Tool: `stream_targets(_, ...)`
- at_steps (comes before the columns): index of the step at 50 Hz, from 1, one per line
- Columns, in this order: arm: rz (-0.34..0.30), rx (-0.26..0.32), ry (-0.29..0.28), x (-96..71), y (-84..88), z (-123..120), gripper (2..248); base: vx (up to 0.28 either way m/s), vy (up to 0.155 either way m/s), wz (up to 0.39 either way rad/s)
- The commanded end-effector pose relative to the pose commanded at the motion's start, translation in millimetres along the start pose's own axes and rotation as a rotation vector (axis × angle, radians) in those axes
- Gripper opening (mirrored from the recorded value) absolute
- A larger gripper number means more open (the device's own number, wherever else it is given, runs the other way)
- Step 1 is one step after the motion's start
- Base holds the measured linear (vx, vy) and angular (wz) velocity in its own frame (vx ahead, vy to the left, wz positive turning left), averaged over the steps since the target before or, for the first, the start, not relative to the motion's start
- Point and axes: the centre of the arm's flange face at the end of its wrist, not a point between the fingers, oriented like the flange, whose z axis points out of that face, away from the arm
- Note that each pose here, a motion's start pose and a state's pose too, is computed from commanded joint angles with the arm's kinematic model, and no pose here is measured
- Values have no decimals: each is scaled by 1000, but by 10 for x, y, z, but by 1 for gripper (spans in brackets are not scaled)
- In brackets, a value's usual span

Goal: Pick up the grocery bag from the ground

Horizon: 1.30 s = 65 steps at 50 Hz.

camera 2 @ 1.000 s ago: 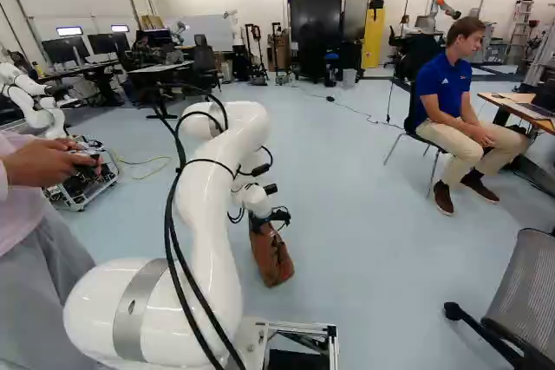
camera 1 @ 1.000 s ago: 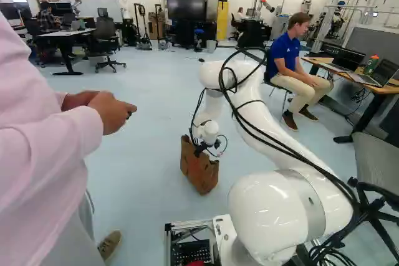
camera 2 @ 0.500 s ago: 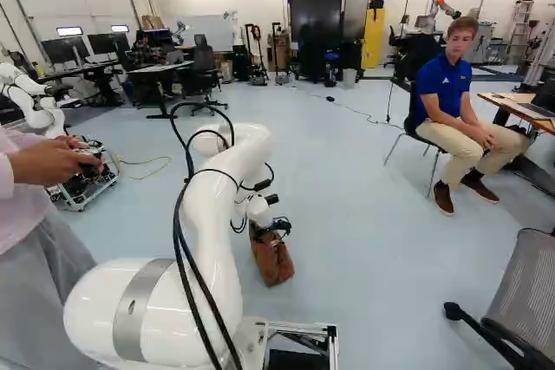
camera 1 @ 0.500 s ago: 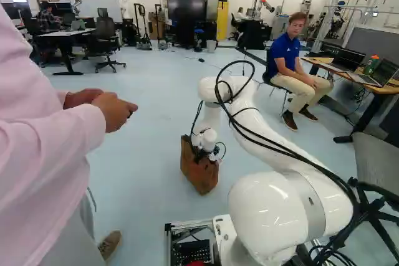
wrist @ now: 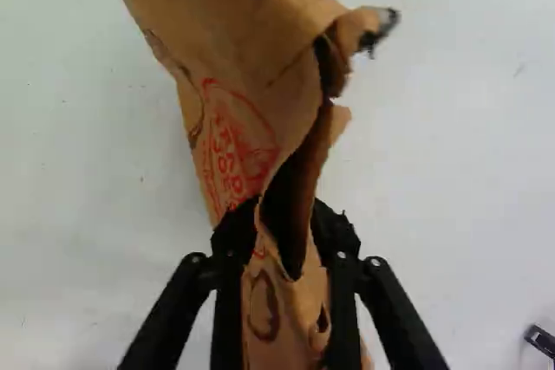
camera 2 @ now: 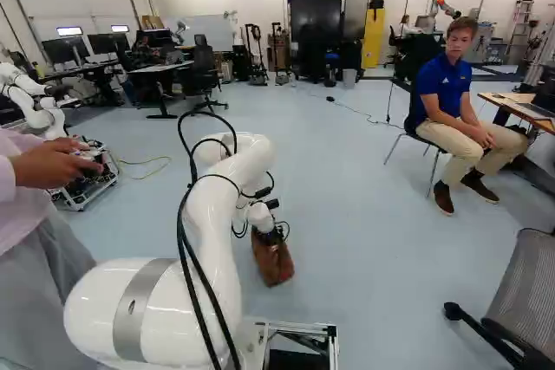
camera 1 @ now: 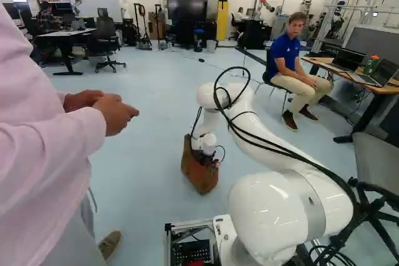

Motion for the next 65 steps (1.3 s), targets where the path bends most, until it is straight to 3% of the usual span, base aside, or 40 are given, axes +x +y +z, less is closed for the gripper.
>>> stream_targets(3,0,0,0,0,0,0,107,0,0,0)
stream_targets(4,0,0,0,0,0,0,69,0,0,0)
stream_targets(8,0,0,0,0,0,0,69,0,0,0)
stream_targets(9,0,0,0,0,0,0,35,0,0,0)
stream_targets(13,0,0,0,0,0,0,35,0,0,0)
stream_targets(14,0,0,0,0,0,0,24,0,0,0)
stream_targets(45,0,0,0,2,1,-5,24,0,0,0)
stream_targets(65,1,-3,8,121,74,-460,24,0,0,0)
